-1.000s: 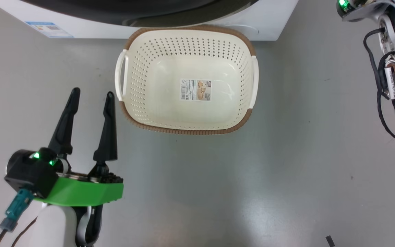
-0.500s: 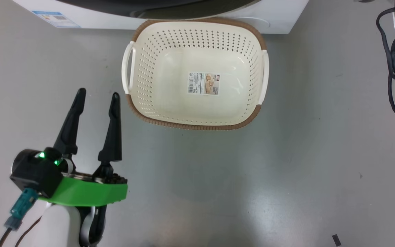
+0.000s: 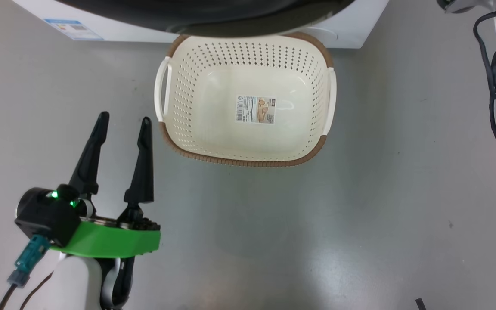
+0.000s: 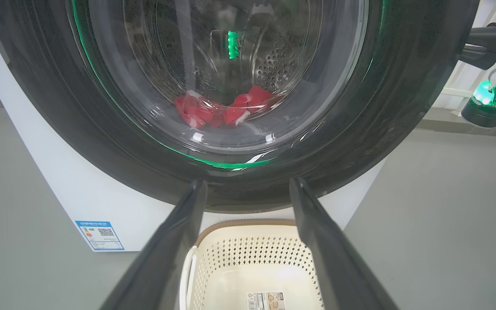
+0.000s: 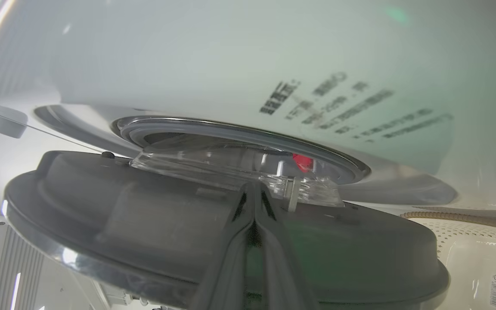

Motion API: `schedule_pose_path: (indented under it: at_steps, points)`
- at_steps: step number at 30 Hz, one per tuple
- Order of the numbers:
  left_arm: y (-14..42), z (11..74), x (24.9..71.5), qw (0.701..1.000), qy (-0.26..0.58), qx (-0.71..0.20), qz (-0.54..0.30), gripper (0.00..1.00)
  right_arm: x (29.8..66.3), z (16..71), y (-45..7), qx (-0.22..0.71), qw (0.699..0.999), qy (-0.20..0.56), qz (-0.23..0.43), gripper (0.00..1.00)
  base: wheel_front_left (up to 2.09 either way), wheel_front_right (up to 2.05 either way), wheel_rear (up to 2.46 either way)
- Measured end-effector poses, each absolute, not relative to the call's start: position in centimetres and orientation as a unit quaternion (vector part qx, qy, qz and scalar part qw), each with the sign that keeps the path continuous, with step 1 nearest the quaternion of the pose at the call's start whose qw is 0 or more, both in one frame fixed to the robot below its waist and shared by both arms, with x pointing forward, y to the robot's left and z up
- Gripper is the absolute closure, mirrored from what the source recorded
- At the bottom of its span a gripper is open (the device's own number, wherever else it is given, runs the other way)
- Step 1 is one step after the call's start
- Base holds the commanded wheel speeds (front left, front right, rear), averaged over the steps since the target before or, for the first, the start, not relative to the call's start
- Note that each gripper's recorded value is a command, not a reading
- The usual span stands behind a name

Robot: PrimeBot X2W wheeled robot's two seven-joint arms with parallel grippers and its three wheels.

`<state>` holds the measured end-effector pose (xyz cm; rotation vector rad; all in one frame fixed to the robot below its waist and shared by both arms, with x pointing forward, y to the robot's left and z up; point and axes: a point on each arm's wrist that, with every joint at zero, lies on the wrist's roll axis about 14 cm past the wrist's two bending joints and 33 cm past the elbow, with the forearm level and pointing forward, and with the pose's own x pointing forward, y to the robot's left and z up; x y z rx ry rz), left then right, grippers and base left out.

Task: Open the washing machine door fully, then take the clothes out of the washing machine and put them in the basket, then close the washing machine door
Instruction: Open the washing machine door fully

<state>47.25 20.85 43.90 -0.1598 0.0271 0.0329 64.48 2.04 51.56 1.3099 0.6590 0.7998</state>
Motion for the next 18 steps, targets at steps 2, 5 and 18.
schedule_pose_path:
  at_steps: [2,5,18]
  points:
    - [20.8,44.1,47.3,0.997,0.011,-0.08,0.015,0.0,64.0,51.8,2.3,0.575,0.67,0.299,0.363,1.0,0.0,0.0,0.0]
    - [20.6,44.4,47.3,0.997,0.008,-0.081,0.012,0.0,63.5,52.5,2.7,0.567,0.669,0.301,0.376,1.0,0.0,0.0,0.0]
    - [20.2,45.4,47.5,0.997,-0.005,-0.083,0.008,0.0,60.7,52.3,3.3,0.528,0.666,0.342,0.4,1.0,0.0,0.0,0.0]
